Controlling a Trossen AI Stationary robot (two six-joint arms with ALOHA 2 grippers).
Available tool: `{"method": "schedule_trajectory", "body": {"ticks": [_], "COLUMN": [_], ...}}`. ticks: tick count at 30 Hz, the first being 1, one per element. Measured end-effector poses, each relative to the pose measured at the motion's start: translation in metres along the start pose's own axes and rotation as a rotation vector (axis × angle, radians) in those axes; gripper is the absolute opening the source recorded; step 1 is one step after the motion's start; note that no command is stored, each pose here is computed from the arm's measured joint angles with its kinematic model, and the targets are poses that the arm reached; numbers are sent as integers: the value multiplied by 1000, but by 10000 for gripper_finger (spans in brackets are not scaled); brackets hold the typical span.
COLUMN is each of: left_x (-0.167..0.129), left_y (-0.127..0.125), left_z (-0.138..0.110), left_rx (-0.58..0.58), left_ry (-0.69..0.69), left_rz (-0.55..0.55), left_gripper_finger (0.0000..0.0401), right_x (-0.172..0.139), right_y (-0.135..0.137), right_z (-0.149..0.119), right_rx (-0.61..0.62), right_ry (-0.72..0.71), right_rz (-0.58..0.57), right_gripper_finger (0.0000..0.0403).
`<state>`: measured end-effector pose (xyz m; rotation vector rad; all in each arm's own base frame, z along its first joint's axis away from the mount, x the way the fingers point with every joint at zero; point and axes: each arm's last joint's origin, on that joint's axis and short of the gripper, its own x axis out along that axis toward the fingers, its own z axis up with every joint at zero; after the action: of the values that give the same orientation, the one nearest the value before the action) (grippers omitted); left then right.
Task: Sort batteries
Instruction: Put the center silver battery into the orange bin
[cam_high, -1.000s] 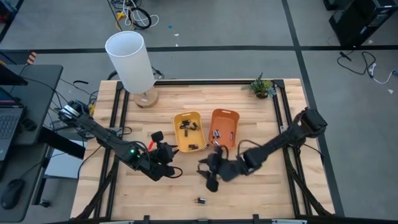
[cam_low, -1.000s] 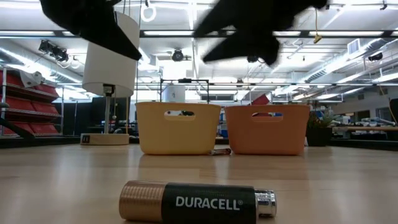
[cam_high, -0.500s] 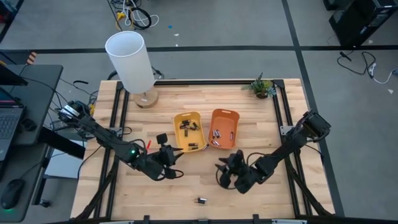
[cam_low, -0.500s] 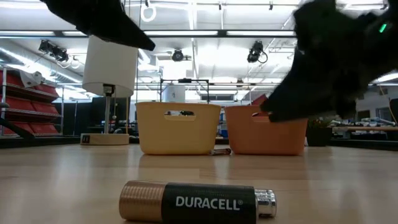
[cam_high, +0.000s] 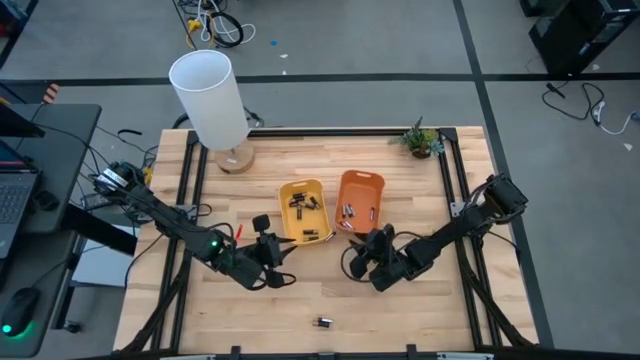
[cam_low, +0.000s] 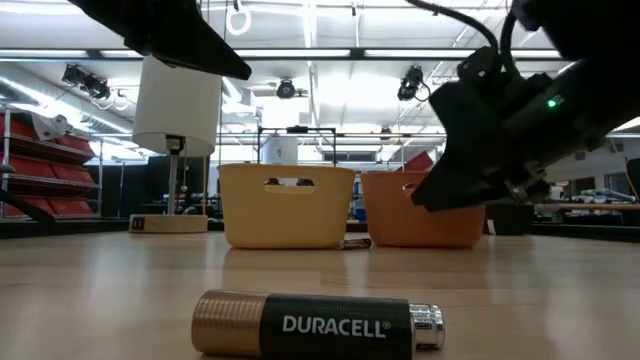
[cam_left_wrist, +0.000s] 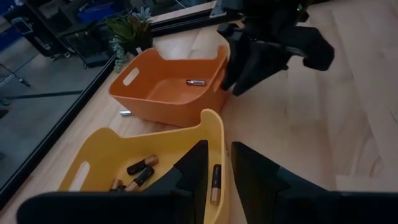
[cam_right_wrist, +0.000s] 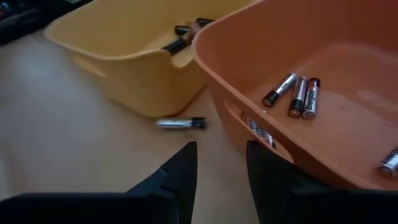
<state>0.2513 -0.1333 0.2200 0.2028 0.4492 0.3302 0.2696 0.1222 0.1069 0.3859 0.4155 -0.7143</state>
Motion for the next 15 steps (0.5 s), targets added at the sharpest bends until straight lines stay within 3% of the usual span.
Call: {"method": "schedule_trajectory", "body": {"ticks": [10,15], "left_x": [0,1], "left_y": [1,3], "left_z": [-5,-6], "left_rx": [44,29], "left_ry": [39,46], "left_rz": [9,16], "left_gripper_finger": [85,85], "right_x": [11,16], "right_y": [-15,-1], "right_z": [4,12], "right_rx": [-96,-139], "right_ry": [17,36], "right_rz": [-110,25], "right_gripper_finger": [128,146]}}
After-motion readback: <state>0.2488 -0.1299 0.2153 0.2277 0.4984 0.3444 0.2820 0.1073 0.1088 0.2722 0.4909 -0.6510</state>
